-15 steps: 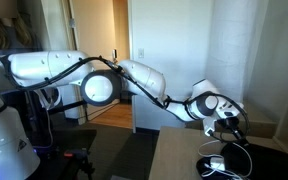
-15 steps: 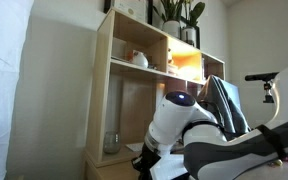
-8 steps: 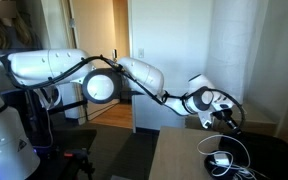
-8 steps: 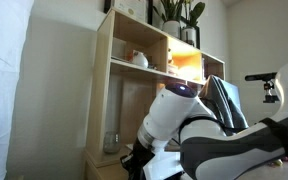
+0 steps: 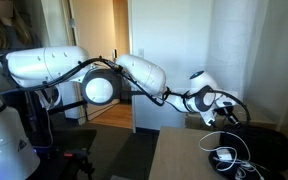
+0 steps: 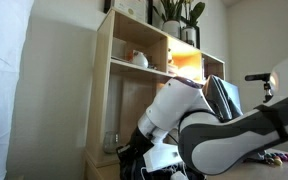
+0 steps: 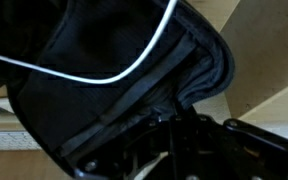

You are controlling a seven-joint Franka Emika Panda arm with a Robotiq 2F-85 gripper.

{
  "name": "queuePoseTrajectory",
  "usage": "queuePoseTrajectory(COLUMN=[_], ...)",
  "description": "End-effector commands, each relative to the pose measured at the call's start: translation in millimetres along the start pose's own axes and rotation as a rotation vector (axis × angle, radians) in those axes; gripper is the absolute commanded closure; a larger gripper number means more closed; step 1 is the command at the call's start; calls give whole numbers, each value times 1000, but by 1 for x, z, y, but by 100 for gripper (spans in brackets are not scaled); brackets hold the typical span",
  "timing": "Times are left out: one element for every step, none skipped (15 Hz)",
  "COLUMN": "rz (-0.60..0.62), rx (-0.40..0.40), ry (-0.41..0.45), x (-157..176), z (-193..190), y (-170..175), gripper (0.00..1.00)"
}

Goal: Move the portable bag slightly to the left and close it

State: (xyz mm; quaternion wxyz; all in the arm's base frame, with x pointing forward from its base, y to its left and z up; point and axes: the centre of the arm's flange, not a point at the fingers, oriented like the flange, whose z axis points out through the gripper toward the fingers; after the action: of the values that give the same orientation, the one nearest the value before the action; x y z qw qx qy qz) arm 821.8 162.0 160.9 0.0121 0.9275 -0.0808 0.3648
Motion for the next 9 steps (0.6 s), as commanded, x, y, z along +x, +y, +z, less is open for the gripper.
queuePoseTrajectory(rz=[-20, -29, -36, -51, -64, -71, -83, -90, -97], rx=[48, 57, 64, 75, 81, 85, 99, 99, 110], ry=[19, 27, 36, 39, 50, 65, 81, 105, 127], x=[-14, -12, -12, -13, -15, -16, -17, -17, -16], z=[-62, -65, -69, -72, -77, -82, -86, -90, -93], y=[22, 21, 17, 13, 9, 6, 4, 4, 4], gripper=[99, 99, 99, 99, 99, 99, 99, 99, 99])
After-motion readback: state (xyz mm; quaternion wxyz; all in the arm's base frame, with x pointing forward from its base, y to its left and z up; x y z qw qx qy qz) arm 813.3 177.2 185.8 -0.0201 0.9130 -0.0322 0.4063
